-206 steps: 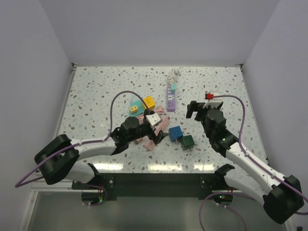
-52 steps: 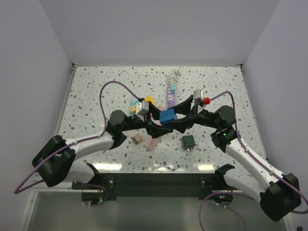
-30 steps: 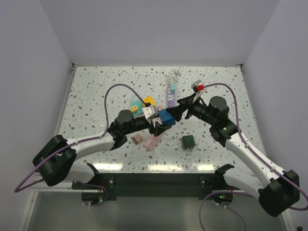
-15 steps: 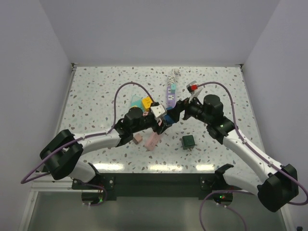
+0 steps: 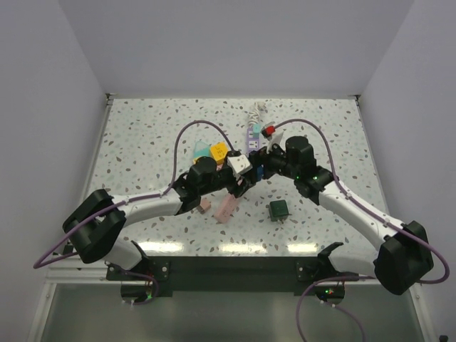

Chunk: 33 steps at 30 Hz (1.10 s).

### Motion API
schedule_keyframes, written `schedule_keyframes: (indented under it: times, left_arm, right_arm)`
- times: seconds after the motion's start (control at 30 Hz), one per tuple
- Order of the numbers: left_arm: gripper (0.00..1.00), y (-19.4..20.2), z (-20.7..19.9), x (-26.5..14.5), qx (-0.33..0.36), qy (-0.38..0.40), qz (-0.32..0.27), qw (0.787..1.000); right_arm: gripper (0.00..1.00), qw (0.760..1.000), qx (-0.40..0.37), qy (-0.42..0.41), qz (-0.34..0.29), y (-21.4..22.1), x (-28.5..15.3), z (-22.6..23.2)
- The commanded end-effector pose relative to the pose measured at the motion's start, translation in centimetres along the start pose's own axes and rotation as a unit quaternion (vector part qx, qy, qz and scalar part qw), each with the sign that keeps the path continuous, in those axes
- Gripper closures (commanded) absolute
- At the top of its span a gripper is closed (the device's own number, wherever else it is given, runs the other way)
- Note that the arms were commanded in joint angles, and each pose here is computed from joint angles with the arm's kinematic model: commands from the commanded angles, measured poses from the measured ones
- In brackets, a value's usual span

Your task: Insert the plug

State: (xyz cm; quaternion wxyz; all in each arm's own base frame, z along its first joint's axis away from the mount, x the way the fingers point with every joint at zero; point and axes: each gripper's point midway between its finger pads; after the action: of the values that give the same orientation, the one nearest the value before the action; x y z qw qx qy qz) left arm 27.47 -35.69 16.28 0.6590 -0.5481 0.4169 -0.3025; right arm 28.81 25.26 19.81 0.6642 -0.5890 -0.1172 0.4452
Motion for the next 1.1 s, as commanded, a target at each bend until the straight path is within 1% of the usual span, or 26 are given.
schedule_keyframes:
  times: [0.0,0.03,0.17,0.2,0.27,0.3,0.33,0.37,0.4,0.43,0.47,0.5,0.6,0.63,0.67,0.7,0.73,0.8,0.83,0.9,0.93,1.07]
  left_arm:
    - [1.00,-3.7,0.7,0.2,0.022,-0.015,-0.046,0.999]
    - [1.00,-3.9,0.9,0.2,0.023,-0.020,-0.048,0.998]
    - [1.00,-4.1,1.4,-0.1,0.020,-0.037,-0.050,0.998]
    - [1.00,-4.1,1.6,-0.2,0.019,-0.043,-0.051,0.998]
    - [1.00,-4.1,1.8,-0.2,0.012,-0.050,-0.053,0.997]
    - [1.00,-4.1,2.0,-0.3,0.010,-0.056,-0.053,0.997]
    - [0.99,-4.1,2.1,-0.4,0.009,-0.060,-0.054,0.997]
    - [0.94,-4.1,2.2,-0.4,0.006,-0.064,-0.056,0.996]
    - [0.86,-4.2,2.4,-0.5,0.003,-0.069,-0.059,0.996]
    - [0.69,-4.0,2.4,-0.6,0.002,-0.071,-0.057,0.996]
    - [0.61,-4.1,2.4,-0.7,0.001,-0.072,-0.061,0.996]
    - [0.57,-4.3,2.4,-0.9,0.001,-0.074,-0.065,0.995]
    - [0.51,-4.4,2.5,-1.4,-0.004,-0.078,-0.069,0.995]
    - [0.38,-4.1,2.6,-1.6,-0.004,-0.079,-0.067,0.995]
    - [0.32,-4.0,2.7,-1.7,-0.008,-0.081,-0.068,0.994]
    - [0.29,-4.2,2.7,-2.1,-0.008,-0.082,-0.071,0.994]
    - [0.22,-3.8,2.8,-2.3,-0.011,-0.085,-0.068,0.994]
    - [0.16,-3.6,3.2,-3.1,-0.017,-0.091,-0.068,0.993]
    - [0.13,-2.7,3.2,-3.5,-0.021,-0.093,-0.062,0.994]
    - [0.09,-2.7,3.9,-4.4,-0.027,-0.104,-0.066,0.992]
    - [0.06,-1.8,3.9,-4.8,-0.030,-0.107,-0.059,0.992]
    - [0.03,-1.0,5.5,-6.4,-0.047,-0.141,-0.059,0.987]
  right_arm:
    - [0.13,1.000,-0.010,0.020,0.002,-1.2,0.1,-0.4]
    - [0.15,1.000,-0.007,0.024,0.006,-1.0,0.2,-0.6]
    - [0.40,0.999,0.001,0.034,0.026,-0.2,0.7,-1.2]
    - [0.54,0.999,0.002,0.034,0.028,-0.2,0.7,-1.1]
    - [0.75,0.999,0.004,0.037,0.033,0.0,0.9,-1.3]
    - [0.97,0.999,0.006,0.041,0.033,-0.1,1.0,-1.4]
    - [1.00,0.998,0.010,0.043,0.035,0.0,1.0,-1.5]
    - [1.00,0.998,0.010,0.051,0.033,-0.2,0.9,-1.8]
    - [1.00,0.998,0.011,0.054,0.035,-0.1,0.9,-1.8]
    - [1.00,0.998,0.012,0.058,0.032,-0.3,0.9,-1.9]
    - [1.00,0.997,0.011,0.075,0.028,-0.5,0.8,-2.5]
    - [1.00,0.996,0.012,0.085,0.023,-1.0,0.6,-2.8]
    - [1.00,0.993,0.010,0.121,0.007,-2.5,0.4,-4.0]
    - [1.00,0.992,0.010,0.128,0.010,-2.5,0.6,-4.5]
    - [1.00,0.991,0.011,0.136,0.007,-2.9,0.6,-4.9]
    - [1.00,0.989,0.010,0.149,-0.003,-3.7,0.6,-5.4]
    - [1.00,0.988,0.011,0.155,-0.002,-3.7,0.9,-5.8]
    - [1.00,0.985,0.011,0.173,-0.012,-4.7,1.1,-6.7]
    - [1.00,0.983,0.011,0.184,-0.014,-4.9,1.1,-7.3]
    - [1.00,0.980,0.013,0.197,-0.021,-5.7,1.5,-8.3]
    - [1.00,0.979,0.015,0.200,-0.023,-5.9,1.7,-8.6]
    - [1.00,0.975,0.023,0.218,-0.026,-6.3,3.0,-10.2]
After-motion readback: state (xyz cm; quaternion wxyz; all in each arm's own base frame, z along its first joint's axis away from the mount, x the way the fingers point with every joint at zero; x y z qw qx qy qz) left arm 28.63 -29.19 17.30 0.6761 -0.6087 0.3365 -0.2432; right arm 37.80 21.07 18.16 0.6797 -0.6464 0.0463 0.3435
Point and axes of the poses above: each gripper's point midway between its finger pads, its own x axis out along the fingers, its own z axis along the line the jaws close on, y = z × x, and after that the axes turned 2 degrees about -x, right-handed
